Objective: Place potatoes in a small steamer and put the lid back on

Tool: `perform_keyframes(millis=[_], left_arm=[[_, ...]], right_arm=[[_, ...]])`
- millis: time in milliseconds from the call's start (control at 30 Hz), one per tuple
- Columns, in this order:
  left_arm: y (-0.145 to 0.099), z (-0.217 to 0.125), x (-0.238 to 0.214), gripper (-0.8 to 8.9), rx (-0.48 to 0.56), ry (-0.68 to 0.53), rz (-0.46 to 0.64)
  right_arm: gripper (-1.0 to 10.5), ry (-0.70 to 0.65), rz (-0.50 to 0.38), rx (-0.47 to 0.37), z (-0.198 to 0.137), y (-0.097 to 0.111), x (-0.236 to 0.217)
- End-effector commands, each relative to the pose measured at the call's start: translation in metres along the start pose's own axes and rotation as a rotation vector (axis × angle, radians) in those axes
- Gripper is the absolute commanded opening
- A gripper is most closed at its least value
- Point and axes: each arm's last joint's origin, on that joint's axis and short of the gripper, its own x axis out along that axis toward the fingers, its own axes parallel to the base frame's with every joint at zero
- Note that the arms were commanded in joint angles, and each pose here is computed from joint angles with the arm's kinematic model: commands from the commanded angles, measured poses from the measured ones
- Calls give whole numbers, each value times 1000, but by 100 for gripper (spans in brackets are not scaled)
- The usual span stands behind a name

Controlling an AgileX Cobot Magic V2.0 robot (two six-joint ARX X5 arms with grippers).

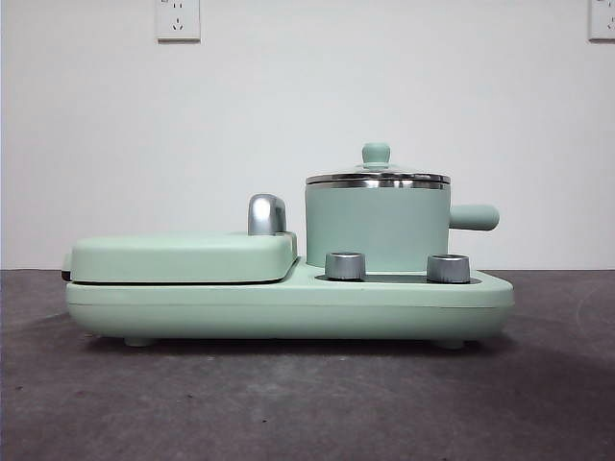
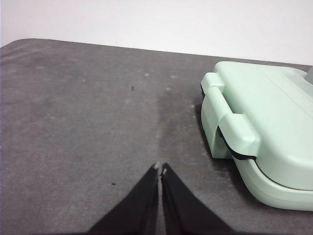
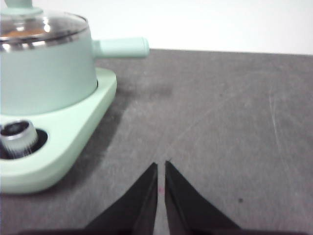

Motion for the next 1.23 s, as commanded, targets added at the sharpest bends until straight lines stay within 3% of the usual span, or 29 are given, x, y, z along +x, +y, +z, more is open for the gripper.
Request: perform_keyframes(millis=[33, 500, 833, 1233], left_arm=[[1, -7, 2, 8, 6, 26, 4], [1, -7, 2, 8, 6, 25, 4], [1, -7, 2, 8, 6, 25, 4], [1, -7, 2, 8, 6, 25, 4]], right_arm=[[23, -37, 0, -6, 3, 0, 0], [22, -64, 3, -8, 5, 0, 0], [21, 28, 61, -10, -4, 2, 0], [21, 26, -8, -4, -4, -4, 0]])
